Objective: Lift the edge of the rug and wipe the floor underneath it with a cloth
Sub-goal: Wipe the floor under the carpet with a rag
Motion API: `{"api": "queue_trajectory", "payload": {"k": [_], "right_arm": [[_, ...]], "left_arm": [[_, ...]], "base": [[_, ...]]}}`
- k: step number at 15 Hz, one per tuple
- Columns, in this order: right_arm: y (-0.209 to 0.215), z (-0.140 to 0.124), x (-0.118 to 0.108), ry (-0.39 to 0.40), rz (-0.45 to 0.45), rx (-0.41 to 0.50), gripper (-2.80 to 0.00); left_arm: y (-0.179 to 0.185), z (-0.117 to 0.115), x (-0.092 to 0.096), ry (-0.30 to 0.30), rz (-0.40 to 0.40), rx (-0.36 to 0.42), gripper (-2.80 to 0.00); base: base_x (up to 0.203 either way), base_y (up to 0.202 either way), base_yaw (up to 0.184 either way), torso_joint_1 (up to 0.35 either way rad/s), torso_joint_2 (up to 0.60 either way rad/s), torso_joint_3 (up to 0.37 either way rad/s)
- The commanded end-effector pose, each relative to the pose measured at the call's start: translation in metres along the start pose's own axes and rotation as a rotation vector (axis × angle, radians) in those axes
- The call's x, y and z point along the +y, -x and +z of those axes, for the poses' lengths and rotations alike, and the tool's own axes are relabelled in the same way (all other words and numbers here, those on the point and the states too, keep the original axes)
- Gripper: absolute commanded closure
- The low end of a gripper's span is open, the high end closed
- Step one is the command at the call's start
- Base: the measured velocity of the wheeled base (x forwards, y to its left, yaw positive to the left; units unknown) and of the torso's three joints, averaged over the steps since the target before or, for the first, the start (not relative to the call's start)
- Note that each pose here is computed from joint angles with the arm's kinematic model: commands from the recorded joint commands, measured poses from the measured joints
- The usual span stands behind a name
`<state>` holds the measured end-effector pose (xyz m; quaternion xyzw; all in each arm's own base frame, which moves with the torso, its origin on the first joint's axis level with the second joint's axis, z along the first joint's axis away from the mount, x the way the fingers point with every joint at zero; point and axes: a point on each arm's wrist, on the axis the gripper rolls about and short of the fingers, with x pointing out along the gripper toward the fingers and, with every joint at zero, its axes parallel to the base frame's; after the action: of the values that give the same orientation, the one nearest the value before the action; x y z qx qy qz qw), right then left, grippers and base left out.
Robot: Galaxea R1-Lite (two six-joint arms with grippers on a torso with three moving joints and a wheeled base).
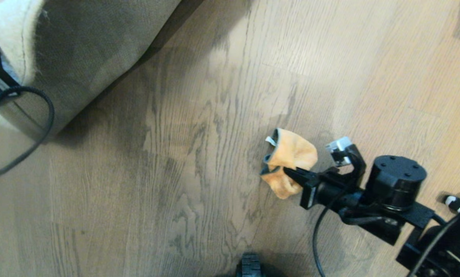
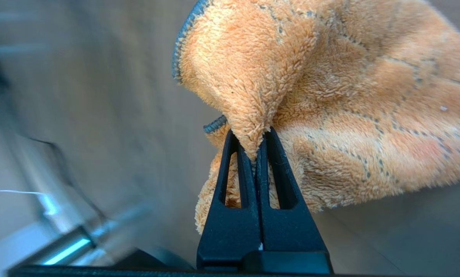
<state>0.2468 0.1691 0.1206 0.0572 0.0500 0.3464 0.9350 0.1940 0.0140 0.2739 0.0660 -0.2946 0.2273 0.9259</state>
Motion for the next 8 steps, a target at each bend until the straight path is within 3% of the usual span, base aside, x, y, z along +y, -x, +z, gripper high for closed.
{"api": "queue_trajectory", "payload": {"k": [1, 8], "right_arm": [[-0.047, -0.019, 0.029, -0.014, 0.101, 0.004, 0.0], [-0.093, -0.032, 0.089, -0.06, 0.204, -0.043, 0.0]], "left_arm": [[-0.001, 0.001, 0.001, 0.009, 0.012, -0.028, 0.0], [0.002, -0.001, 0.001, 0.004, 0.011, -0.016, 0.0]], "base": [[0.0, 0.0, 0.0, 0.0, 0.0, 0.0], [0.0, 0.0, 0.0, 0.0, 0.0, 0.0]]}}
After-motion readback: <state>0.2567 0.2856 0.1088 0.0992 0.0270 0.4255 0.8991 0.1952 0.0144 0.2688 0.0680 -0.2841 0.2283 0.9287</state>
